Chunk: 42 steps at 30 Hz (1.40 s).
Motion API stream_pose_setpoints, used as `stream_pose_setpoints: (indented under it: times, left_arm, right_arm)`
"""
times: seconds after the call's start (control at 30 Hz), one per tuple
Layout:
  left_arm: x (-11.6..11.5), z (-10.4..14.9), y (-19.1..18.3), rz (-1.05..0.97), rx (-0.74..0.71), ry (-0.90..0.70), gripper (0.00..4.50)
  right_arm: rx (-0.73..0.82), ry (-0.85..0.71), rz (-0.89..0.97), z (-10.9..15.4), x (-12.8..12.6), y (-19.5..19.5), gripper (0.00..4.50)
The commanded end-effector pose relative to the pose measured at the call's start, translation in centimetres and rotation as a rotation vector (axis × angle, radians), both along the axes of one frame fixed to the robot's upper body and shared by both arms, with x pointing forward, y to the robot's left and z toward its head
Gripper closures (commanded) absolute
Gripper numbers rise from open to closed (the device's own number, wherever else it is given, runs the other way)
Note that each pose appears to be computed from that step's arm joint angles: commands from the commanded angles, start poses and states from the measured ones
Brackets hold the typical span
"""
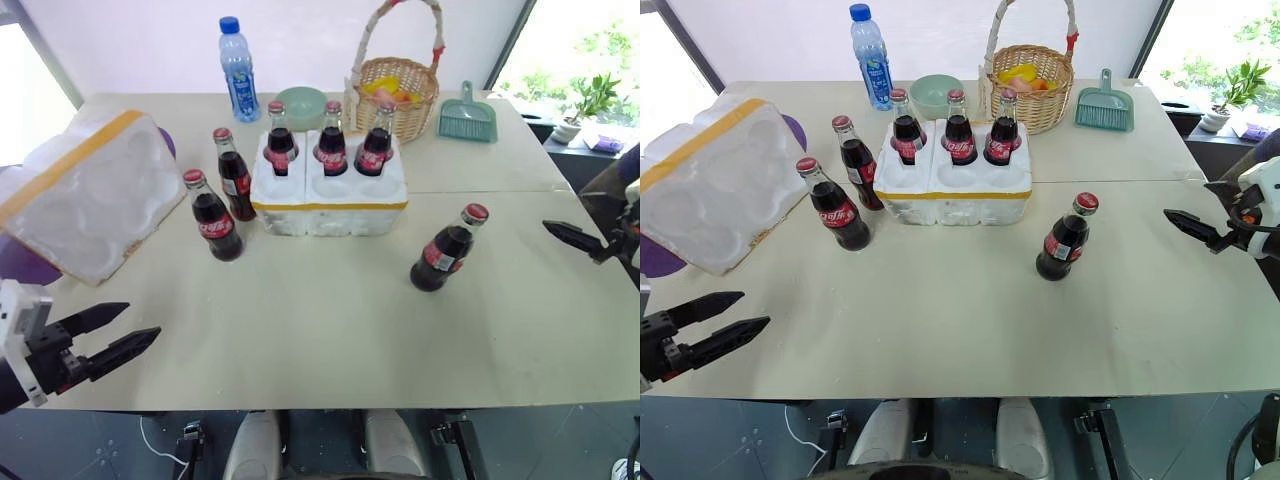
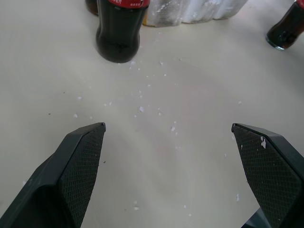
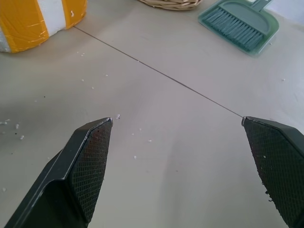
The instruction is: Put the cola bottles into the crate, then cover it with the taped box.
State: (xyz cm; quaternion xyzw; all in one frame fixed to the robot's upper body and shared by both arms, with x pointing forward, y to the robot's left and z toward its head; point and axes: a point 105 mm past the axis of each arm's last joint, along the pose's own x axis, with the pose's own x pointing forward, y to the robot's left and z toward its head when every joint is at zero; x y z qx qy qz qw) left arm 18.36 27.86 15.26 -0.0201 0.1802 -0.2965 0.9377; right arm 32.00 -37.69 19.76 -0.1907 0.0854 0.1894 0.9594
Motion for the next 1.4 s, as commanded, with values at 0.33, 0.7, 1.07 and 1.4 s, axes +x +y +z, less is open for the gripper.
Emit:
stream_pose_setpoints:
  times: [0.33, 0.7, 1.07, 1.4]
  left_arm:
    - [1.0, 0.7, 0.1, 0.025, 0.009, -0.068, 0.04]
    - [5.9, 4.0, -1.6, 0.032, -0.023, -0.255, 0.04]
    - [11.9, 3.5, -3.9, -0.031, 0.012, -0.295, 0.04]
    - [14.9, 2.4, -5.9, -0.084, 0.007, -0.316, 0.04]
  right_arm:
    - [0.006, -0.053, 0.036, 1.8, -0.2, 0.5, 0.0]
    - [0.007, -0.033, 0.278, 9.2, -0.6, 4.3, 0.0]
    - [-0.007, 0.029, 0.665, 16.3, -1.5, 12.2, 0.0]
    - [-0.034, 0.057, 0.834, 15.8, -3.4, 16.0, 0.0]
